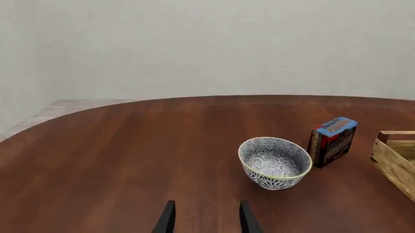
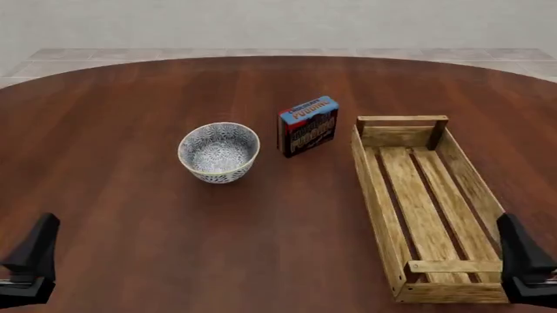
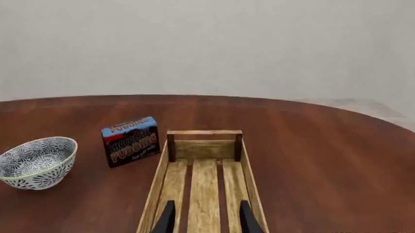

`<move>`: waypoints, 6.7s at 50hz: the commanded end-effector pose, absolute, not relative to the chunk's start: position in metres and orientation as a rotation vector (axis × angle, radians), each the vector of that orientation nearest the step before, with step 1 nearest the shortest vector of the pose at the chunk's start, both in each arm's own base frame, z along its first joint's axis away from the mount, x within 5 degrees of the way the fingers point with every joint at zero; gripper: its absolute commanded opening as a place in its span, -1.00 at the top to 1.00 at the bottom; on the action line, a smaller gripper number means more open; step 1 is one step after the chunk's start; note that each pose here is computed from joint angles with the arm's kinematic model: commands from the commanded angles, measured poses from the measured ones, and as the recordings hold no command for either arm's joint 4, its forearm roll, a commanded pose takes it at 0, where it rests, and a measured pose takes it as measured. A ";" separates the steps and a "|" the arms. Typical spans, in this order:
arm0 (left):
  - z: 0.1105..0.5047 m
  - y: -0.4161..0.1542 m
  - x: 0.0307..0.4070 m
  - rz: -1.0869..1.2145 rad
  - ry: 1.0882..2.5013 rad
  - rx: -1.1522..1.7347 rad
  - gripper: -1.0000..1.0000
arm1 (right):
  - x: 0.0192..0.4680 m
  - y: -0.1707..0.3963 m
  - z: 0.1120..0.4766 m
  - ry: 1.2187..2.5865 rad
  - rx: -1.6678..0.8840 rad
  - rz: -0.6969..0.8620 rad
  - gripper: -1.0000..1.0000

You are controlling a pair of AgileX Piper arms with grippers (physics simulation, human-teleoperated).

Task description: Pick up the bowl on the left and put it in the tray.

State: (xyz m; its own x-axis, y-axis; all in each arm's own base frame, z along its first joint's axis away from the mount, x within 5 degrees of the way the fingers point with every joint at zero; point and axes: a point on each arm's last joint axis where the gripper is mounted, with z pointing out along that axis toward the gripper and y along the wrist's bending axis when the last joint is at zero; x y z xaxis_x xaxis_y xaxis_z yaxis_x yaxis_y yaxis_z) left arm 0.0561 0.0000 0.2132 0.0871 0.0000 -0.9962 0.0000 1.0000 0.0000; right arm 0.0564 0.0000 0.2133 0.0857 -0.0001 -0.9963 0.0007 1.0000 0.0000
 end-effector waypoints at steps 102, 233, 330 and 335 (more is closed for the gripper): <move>0.213 0.000 0.056 0.000 1.484 0.000 -1.00 | 0.271 0.180 0.353 1.838 -0.482 0.454 -1.00; 0.213 0.000 0.056 0.000 1.484 0.000 -1.00 | 0.420 0.282 0.159 2.249 -0.093 0.613 -1.00; 0.213 0.000 0.056 0.000 1.484 0.000 -1.00 | 0.403 0.287 0.154 2.236 -0.323 0.520 1.00; 0.213 0.000 0.056 0.000 1.484 0.000 -1.00 | 0.402 0.280 0.161 2.220 -0.338 0.506 1.00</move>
State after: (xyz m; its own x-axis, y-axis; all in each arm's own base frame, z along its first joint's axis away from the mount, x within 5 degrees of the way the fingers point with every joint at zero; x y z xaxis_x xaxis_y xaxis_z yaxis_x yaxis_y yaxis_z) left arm 0.0561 0.0000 0.2132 0.0871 0.0000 -0.9962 0.0000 1.0000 0.0000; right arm 0.4029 0.2909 0.1461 -0.6606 -0.0652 -0.7479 -0.3864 0.8837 0.2642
